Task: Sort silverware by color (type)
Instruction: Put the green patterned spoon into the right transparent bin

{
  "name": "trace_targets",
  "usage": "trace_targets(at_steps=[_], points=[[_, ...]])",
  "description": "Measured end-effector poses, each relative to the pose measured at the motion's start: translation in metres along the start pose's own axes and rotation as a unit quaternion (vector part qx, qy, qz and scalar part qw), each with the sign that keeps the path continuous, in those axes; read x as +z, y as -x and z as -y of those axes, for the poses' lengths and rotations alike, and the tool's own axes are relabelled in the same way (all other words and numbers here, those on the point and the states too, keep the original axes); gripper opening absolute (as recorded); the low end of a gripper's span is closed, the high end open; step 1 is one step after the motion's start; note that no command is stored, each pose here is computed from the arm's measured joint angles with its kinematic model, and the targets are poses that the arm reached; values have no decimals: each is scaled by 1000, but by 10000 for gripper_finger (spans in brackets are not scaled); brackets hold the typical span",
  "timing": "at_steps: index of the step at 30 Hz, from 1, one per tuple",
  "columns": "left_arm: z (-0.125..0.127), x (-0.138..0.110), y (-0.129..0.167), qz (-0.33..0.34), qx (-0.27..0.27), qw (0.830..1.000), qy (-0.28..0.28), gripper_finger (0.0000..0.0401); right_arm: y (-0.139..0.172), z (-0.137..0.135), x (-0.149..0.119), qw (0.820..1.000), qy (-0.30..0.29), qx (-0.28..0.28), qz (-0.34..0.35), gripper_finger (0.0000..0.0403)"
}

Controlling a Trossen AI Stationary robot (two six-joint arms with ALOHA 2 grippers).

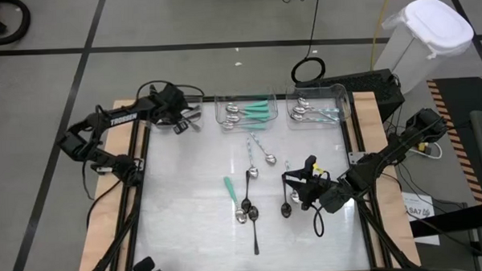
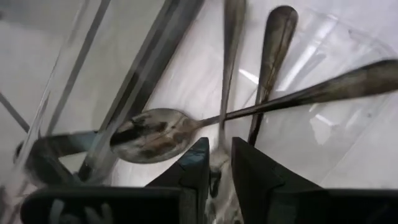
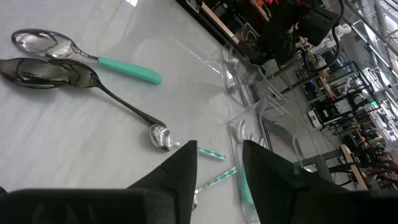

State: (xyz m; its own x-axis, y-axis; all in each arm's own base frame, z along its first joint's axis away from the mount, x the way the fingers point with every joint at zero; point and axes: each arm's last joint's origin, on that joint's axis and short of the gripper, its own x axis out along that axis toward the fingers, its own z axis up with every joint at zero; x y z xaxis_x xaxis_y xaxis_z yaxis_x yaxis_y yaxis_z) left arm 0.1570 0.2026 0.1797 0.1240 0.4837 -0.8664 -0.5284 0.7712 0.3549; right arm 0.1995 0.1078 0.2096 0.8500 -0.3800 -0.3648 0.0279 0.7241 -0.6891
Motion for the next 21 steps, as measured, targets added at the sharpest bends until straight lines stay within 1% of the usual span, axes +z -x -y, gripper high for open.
trace_targets(at_steps=[2, 4, 6, 8, 11, 17, 21], points=[[4, 1, 1, 0, 0, 1000, 7, 71, 0, 0, 0, 1000, 0, 0, 0, 123], [9, 2, 4, -3, 4, 1000, 0, 71, 0, 0, 0, 1000, 0, 0, 0, 123], [14, 6, 10, -4, 22, 1000, -7, 71, 0, 0, 0, 1000, 0, 0, 0, 123], [18, 11, 21, 8, 42, 999, -7, 71, 0, 0, 0, 1000, 0, 0, 0, 123], [25, 20, 43, 42, 53, 998, -3, 71, 0, 0, 0, 1000, -1, -1, -1, 123], [43, 26, 89, 130, 29, 990, 37, 72, 0, 0, 0, 1000, -26, -1, -1, 123], [65, 24, 106, 156, -7, 986, 52, 72, 0, 0, 0, 999, -49, 0, -1, 123]])
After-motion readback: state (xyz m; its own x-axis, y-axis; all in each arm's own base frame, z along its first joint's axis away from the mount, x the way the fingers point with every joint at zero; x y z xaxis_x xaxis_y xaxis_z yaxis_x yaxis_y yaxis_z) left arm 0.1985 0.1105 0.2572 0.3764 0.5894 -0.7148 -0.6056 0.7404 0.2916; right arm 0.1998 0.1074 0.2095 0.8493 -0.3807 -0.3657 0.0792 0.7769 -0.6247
